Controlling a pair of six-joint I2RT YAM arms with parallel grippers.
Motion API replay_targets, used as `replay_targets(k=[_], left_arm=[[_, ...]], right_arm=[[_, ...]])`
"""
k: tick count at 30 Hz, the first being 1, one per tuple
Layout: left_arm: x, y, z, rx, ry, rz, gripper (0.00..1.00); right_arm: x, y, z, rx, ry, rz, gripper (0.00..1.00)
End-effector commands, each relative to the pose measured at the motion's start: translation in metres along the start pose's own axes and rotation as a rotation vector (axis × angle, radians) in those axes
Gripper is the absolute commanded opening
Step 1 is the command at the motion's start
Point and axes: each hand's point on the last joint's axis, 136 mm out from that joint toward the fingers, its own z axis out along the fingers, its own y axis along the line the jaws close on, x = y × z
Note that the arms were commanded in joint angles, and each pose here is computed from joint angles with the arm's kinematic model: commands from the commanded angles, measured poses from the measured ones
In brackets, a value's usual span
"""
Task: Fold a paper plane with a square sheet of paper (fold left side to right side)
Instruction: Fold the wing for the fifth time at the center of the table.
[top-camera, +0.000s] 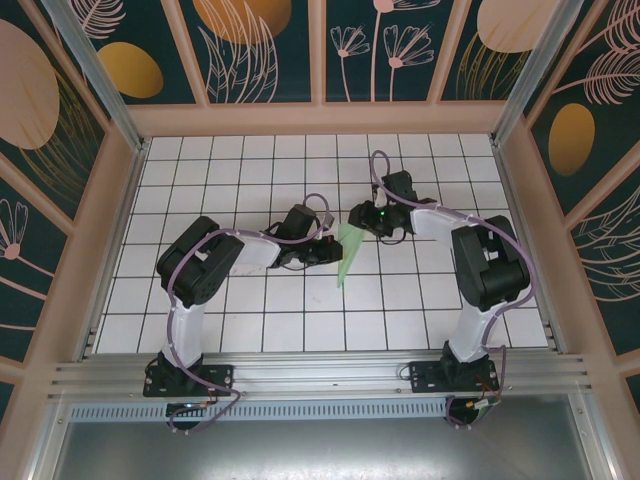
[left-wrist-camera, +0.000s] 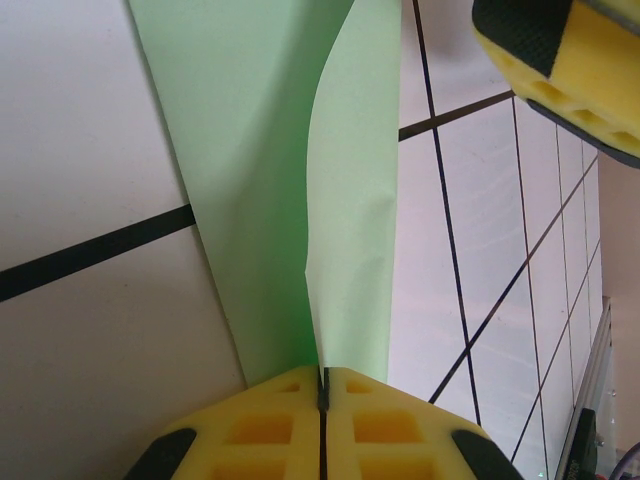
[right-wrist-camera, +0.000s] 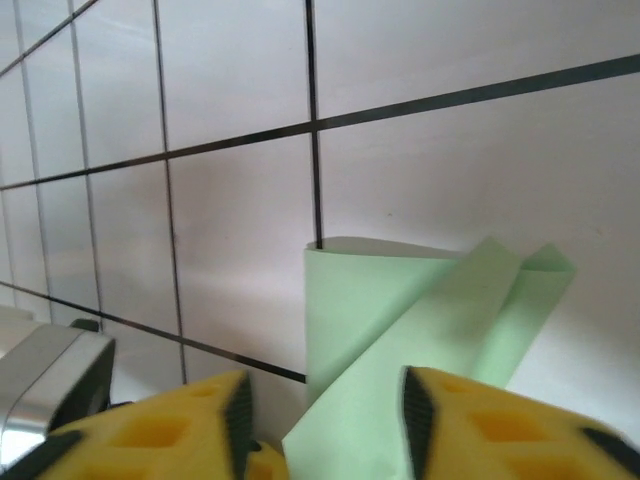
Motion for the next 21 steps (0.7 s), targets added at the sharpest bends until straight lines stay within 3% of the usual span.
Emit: replay_targets(k=[1,5,8,21], left_arm=[[0.015,0.025,0.009,-0.077,0.046,-0.020,0.07],[0.017,0.027,0.010,-0.082,0.052,-0.022,0.07],[0.016,0.027,0.010,-0.087,0.053,-0.018,0.07],[0.017,0.030,0.010,-0.105,0.058,-0.018,0.07]], right_arm=[[0.013,0.004,0.006,-0.047,0.040,0.015,0.30],[0.020,0.001,0.016,-0.042,0.067,0.022,0.12],[0.026,-0.005,0.019,-0.023,0.085,0.028,0.06],[0.043,-0.023,0.024,0.017,0.112,0.046,0.00]])
